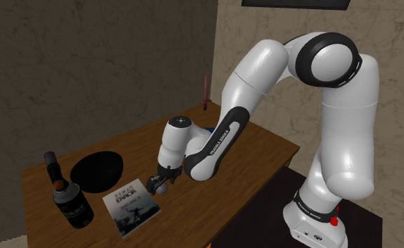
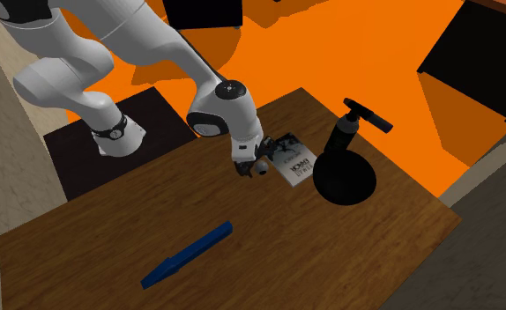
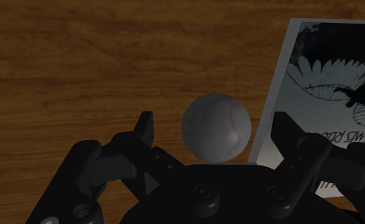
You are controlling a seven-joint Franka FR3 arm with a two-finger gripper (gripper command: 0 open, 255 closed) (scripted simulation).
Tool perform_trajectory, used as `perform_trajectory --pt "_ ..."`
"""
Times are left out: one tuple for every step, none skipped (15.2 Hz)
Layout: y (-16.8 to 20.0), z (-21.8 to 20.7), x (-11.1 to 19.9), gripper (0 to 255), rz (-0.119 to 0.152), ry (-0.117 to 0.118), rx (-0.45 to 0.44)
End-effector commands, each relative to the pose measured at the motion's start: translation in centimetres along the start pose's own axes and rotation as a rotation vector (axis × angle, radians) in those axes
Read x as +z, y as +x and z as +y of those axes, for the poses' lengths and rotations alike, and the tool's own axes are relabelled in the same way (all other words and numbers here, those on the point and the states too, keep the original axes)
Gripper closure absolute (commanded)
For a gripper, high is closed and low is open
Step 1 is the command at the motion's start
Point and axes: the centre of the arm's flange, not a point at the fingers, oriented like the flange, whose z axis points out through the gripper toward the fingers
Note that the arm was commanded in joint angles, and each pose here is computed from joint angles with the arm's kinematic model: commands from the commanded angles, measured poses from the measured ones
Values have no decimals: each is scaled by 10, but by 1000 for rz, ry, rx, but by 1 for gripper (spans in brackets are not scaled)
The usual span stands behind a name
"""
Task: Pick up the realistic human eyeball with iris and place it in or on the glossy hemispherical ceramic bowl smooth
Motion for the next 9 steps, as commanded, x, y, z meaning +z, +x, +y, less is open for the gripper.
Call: perform_trajectory --pt "0 0 0 0 0 0 0" --pt "0 0 0 255 0 0 0" --pt "0 0 0 255 0 0 0" --pt "0 0 0 255 0 0 0" --pt "0 0 0 255 0 0 0" --pt "0 0 0 255 0 0 0" --pt "0 0 0 255 0 0 0" --pt "0 0 0 255 0 0 0" --pt "0 0 0 255 0 0 0"
